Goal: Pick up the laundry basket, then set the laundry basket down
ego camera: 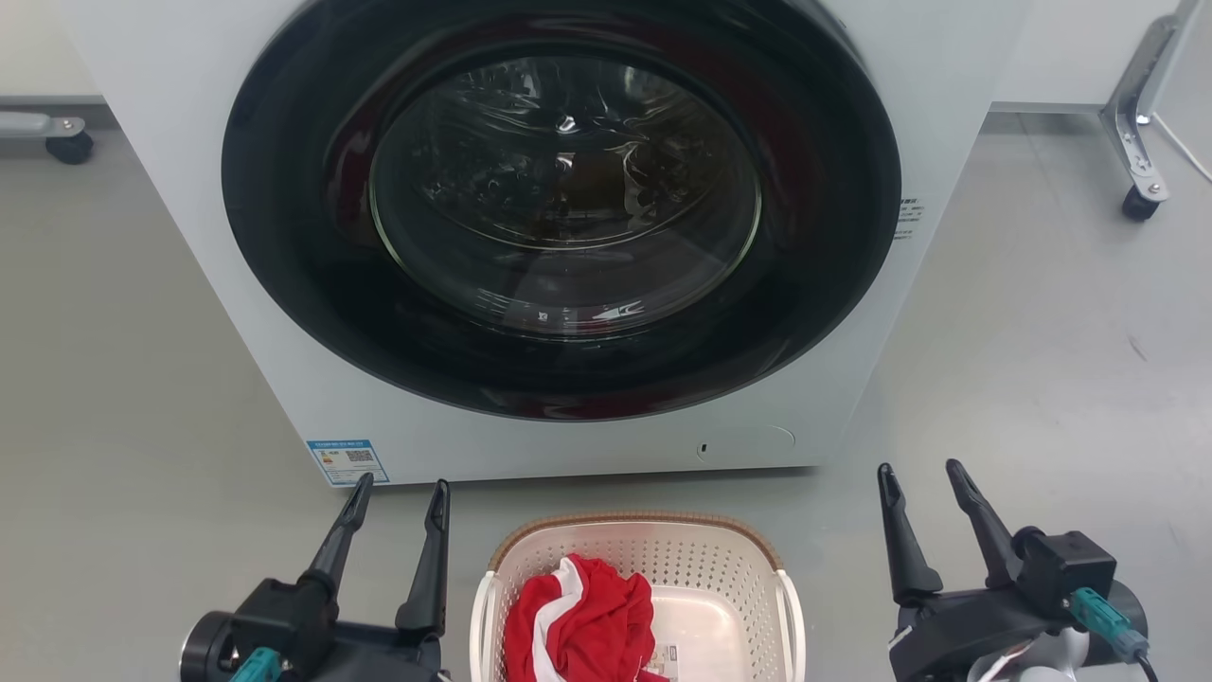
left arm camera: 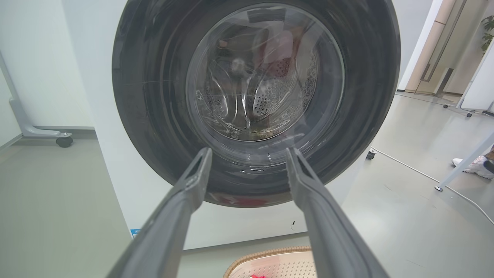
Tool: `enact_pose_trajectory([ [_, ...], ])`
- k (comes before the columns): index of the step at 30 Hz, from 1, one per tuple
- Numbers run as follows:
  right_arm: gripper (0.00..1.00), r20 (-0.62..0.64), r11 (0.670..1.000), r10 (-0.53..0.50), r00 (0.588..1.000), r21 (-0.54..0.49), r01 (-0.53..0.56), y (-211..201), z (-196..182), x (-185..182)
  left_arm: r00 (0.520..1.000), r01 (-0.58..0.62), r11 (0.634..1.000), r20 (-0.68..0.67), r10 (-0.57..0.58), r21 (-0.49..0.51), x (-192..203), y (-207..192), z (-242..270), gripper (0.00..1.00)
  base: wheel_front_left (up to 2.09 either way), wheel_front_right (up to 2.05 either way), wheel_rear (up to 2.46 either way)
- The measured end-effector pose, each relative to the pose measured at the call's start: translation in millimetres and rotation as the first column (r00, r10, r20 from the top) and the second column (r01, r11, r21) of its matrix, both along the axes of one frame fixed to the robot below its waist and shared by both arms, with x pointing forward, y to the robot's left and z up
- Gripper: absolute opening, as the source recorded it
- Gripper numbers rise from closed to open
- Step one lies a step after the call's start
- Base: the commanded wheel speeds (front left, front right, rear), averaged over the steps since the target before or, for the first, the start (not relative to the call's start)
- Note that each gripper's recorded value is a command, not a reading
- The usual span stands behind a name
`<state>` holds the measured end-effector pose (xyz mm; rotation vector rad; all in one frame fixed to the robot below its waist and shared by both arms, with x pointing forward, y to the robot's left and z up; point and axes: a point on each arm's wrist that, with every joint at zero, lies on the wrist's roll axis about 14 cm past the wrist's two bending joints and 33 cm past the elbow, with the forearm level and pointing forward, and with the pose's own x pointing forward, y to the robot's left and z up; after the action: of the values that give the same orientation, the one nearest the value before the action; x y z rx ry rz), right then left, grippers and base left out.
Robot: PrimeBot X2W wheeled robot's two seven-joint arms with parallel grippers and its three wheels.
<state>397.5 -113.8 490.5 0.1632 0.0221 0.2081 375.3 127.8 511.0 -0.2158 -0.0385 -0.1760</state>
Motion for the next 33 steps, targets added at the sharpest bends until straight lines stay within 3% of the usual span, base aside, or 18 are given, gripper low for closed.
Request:
enact_pose_trajectory([
  [14,1.00,0.023,0.999,-0.045,0.999,0.000,0.045,-13,5,-23,1.000,-0.016,1.000,-0.013,0.016,-0.011,-26,2,-4,1.00,0.00,0.00,0.00],
  [33,1.00,0.041,0.997,-0.075,0.996,-0.013,0.075,-21,9,-24,0.998,-0.048,0.999,-0.040,0.048,0.000,-26,10,-7,1.00,0.00,0.00,0.00],
])
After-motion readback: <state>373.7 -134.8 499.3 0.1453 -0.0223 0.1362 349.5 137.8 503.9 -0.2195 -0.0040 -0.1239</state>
